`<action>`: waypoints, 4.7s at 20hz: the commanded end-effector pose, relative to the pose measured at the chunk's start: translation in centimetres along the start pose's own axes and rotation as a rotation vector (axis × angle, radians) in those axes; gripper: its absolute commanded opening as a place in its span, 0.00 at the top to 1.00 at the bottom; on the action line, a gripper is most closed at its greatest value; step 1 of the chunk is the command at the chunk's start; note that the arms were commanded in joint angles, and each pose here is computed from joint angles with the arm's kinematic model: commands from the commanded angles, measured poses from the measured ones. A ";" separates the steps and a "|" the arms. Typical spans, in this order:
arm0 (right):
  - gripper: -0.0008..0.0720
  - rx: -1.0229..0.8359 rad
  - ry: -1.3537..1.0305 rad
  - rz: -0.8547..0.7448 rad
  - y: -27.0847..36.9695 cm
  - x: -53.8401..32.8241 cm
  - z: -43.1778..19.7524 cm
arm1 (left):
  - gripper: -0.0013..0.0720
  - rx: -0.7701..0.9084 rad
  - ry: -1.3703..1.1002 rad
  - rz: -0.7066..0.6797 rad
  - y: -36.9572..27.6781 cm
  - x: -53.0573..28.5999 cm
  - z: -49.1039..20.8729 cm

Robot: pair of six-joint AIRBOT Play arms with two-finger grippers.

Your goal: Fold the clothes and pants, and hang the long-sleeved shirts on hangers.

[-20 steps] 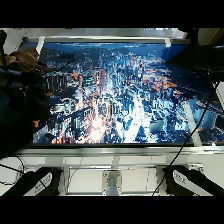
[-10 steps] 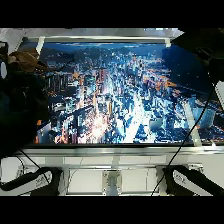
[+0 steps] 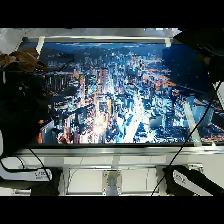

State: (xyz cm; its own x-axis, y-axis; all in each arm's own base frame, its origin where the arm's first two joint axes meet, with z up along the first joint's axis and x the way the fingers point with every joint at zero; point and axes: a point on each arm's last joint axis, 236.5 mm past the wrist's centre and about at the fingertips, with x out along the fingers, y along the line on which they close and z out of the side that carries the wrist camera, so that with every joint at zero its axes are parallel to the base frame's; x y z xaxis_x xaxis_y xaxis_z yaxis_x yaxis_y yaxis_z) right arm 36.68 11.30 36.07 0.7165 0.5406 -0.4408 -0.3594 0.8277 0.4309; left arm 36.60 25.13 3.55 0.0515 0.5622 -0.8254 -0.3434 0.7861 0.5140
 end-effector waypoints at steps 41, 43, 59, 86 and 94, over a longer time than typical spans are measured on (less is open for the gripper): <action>0.49 -0.004 0.637 -0.089 -14.7 13.8 -13.9 | 0.04 0.184 -0.598 -0.442 -24.9 -28.9 6.9; 0.49 0.004 0.692 -0.066 -14.3 15.5 -16.2 | 0.04 0.045 -0.383 -0.505 -22.9 -21.3 8.1; 0.48 -0.117 0.813 -0.106 -15.5 21.0 -22.3 | 0.64 -0.072 -0.072 -0.842 -31.4 -7.4 9.1; 0.10 -0.147 0.994 0.116 -10.2 20.4 -28.1 | 0.12 0.394 -0.167 -0.393 -31.9 -6.0 6.0; 0.10 -0.131 1.021 0.151 -9.2 19.9 -28.5 | 0.97 0.359 -0.336 -0.193 -25.2 -9.1 10.7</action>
State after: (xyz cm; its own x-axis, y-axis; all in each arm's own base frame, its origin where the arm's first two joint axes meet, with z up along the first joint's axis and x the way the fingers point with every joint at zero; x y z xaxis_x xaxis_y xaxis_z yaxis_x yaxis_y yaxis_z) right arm 37.79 18.53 0.72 -0.1407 0.4550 -0.8793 -0.5122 0.7266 0.4579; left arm 54.35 0.99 -2.82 0.3480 0.3390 -0.8741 0.0807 0.9180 0.3882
